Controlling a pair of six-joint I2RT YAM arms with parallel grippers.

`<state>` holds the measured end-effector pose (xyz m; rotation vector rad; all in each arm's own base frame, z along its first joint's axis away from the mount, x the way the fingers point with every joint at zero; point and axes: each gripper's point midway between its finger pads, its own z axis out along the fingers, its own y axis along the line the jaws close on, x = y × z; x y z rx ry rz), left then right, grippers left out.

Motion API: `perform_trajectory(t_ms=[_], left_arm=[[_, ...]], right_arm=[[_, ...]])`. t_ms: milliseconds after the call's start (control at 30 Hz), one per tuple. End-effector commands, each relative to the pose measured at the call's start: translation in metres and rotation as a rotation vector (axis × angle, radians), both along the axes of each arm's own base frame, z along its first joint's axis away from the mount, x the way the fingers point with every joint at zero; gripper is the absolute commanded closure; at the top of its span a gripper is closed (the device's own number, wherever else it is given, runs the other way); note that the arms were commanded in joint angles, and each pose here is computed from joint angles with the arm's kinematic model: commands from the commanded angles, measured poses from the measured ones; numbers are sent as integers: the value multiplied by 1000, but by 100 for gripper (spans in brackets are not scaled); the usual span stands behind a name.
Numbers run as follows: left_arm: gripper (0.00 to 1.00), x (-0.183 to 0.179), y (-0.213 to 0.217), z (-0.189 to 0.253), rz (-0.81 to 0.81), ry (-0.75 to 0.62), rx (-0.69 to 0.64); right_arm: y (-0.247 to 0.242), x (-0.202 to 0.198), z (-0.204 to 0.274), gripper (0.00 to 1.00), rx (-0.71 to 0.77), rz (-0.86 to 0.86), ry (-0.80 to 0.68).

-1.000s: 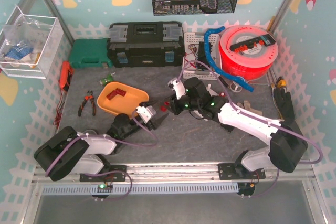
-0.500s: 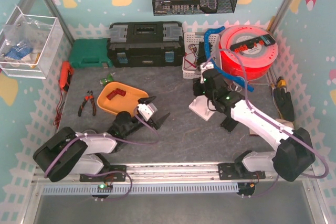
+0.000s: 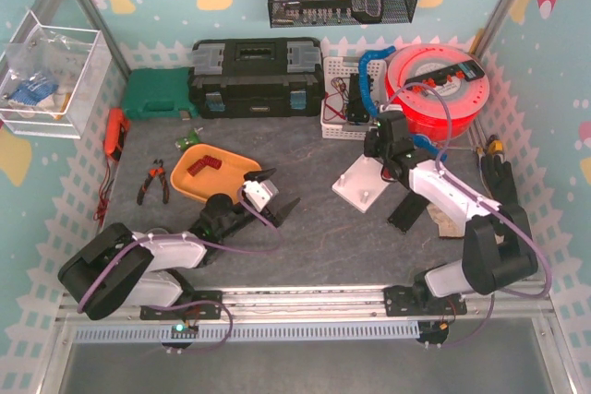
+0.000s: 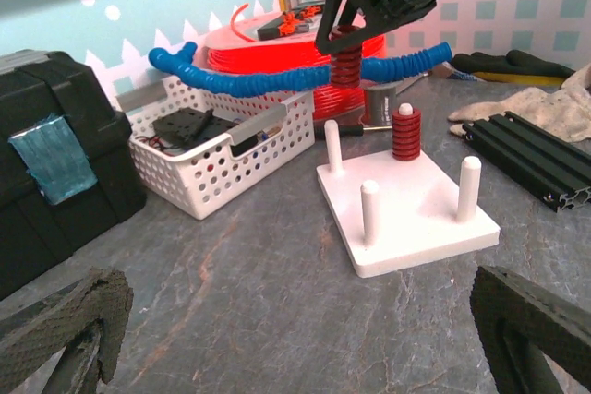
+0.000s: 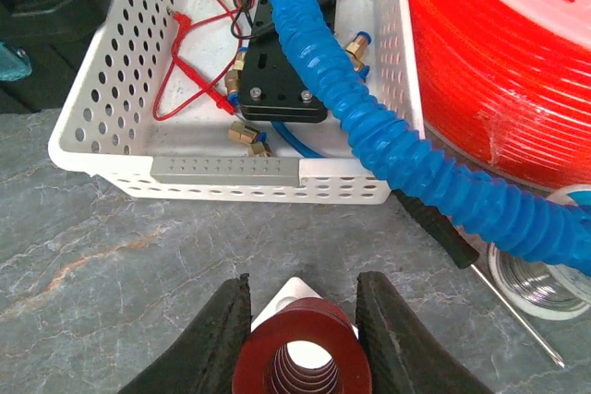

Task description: Install the large spring

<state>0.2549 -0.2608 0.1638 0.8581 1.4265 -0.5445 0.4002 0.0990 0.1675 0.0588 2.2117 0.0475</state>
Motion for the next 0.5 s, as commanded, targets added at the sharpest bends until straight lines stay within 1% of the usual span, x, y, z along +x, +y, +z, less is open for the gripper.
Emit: perform_trajectory(t_ms=[0,100,267,467], left_arm=[[1,3,-4,7,-2,-5,-11],[1,2,-3,9,-1,-12,-16],[1,2,-2,11,5,-19,-15],[1,2,-3,11,-2,-13,-19]], right_arm=[[9,15,-1,100,41,33,-20],[14,21,-7,100,46,48,3],[10,22,-20,100,20,26,43],[12,25,-29,100,14,37,58]])
